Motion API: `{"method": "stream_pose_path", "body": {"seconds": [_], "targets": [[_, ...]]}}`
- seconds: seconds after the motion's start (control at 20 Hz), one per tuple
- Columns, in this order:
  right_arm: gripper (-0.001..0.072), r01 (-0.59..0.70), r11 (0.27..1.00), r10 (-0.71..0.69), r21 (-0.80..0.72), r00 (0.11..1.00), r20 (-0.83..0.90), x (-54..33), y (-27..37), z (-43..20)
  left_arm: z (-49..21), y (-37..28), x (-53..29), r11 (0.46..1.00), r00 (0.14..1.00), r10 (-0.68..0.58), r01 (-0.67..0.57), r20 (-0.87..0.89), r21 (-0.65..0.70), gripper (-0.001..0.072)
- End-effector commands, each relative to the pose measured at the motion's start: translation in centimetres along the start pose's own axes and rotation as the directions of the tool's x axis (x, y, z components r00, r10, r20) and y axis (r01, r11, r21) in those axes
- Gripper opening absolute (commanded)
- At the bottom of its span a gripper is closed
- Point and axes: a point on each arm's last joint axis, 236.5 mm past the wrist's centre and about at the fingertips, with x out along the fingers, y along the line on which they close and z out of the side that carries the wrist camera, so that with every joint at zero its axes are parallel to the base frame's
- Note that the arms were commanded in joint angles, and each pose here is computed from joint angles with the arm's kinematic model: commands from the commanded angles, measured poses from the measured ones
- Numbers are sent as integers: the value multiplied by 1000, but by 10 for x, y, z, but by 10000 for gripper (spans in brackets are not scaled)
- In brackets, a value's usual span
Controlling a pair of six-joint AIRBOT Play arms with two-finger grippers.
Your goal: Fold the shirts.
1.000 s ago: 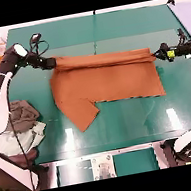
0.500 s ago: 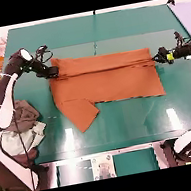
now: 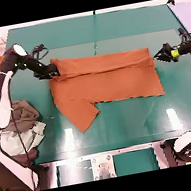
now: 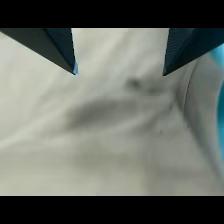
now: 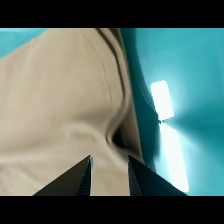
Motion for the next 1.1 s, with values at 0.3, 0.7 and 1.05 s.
{"method": "stream_pose_path", "body": {"seconds": [0.3, 0.7, 1.05], "targets": [[269, 156, 957, -134, 246, 985, -106, -61, -38, -151, -142, -17, -42, 988, 950, -60, 11, -306, -157, 610], [261, 72, 868, -135, 491, 986, 93, -35, -44, -244, -233, -22, 20, 924, 992, -107, 75, -64, -376, 610], [295, 36, 867, -124, 496, 982, 145, 17, -34, -226, -210, -47, 79, 892, 988, -138, 153, 65, -426, 587]]}}
